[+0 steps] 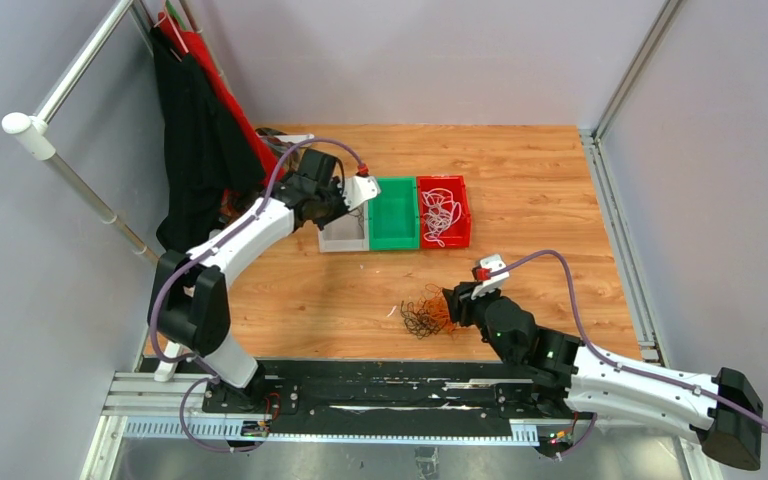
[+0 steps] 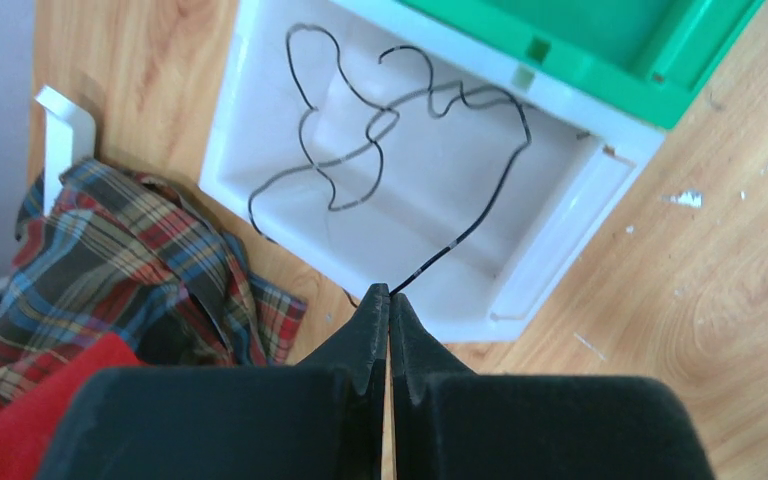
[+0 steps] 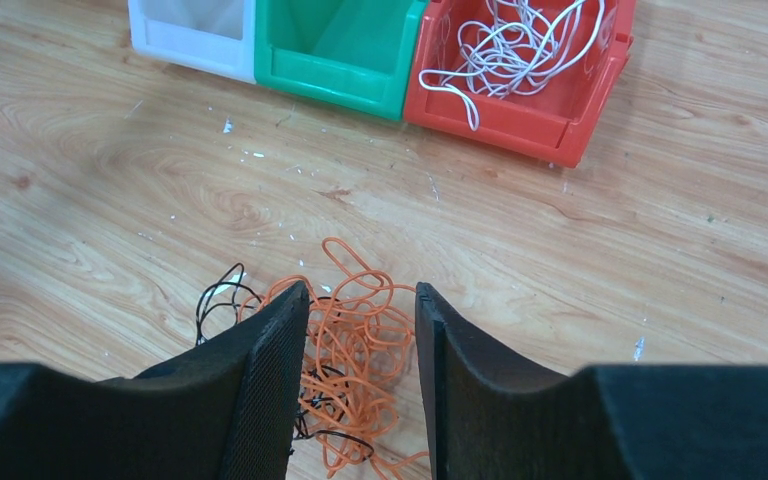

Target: Untangle the cables

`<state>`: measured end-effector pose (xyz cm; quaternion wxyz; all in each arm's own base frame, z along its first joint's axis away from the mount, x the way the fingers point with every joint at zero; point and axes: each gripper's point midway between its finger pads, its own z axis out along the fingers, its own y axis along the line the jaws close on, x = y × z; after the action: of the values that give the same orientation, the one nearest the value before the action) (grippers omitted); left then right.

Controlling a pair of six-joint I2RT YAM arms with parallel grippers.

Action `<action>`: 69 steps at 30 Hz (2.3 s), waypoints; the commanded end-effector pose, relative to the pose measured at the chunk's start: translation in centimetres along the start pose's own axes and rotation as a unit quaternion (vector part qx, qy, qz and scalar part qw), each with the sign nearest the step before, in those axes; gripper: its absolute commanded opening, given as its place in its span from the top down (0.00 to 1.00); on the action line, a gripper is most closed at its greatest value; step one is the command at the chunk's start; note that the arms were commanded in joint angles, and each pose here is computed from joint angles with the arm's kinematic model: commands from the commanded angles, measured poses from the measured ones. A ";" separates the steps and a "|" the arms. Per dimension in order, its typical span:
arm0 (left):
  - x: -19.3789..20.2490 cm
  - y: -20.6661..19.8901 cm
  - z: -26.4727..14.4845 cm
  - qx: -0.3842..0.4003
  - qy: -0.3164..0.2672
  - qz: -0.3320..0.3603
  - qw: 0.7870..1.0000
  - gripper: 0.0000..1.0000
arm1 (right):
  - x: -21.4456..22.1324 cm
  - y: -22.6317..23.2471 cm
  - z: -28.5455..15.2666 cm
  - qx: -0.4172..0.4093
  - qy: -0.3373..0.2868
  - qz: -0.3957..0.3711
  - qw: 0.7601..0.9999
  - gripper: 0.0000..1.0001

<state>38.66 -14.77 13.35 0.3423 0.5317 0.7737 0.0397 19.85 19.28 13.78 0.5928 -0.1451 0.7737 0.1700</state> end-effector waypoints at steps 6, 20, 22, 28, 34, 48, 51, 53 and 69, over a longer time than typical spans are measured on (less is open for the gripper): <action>-2.9 -0.3 2.5 0.019 -0.016 -0.041 0.999 0.99 | 0.2 -0.8 -0.2 0.014 -0.009 0.017 1.000 0.56; -5.9 -2.5 4.7 0.068 -0.035 -0.123 0.989 0.99 | 0.7 -1.0 -0.1 0.020 -0.004 0.016 1.000 0.57; -4.7 -2.0 5.1 0.045 -0.015 -0.107 0.993 0.99 | 0.7 -1.1 -0.2 0.020 -0.004 0.015 1.000 0.57; 0.5 -1.0 6.6 -0.022 0.043 -0.081 0.996 0.99 | 0.9 -1.2 -0.3 0.020 -0.004 0.014 1.000 0.57; 2.9 0.5 7.3 -0.075 0.075 -0.067 0.992 0.99 | 0.9 -1.1 -0.2 0.020 -0.001 0.013 1.000 0.57; -4.3 -2.7 0.4 0.090 -0.026 -0.115 0.989 0.13 | 0.2 -0.6 0.2 0.017 -0.002 0.004 1.000 0.57; -5.0 -5.6 -1.4 0.157 -0.031 -0.102 0.982 0.08 | 0.2 -0.5 0.2 0.013 -0.001 0.005 1.000 0.57; -5.6 -8.1 -2.3 0.194 -0.038 -0.092 0.976 0.06 | 0.2 -0.5 0.2 0.013 0.001 0.006 1.000 0.57; -9.8 -22.8 -3.3 0.400 -0.031 -0.256 0.879 0.19 | -0.1 -1.1 0.1 0.033 0.007 -0.001 0.999 0.57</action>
<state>21.84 -29.98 11.00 0.1461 0.4606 0.8130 -0.3249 19.76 18.81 12.46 0.5816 -0.1454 0.7852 0.1554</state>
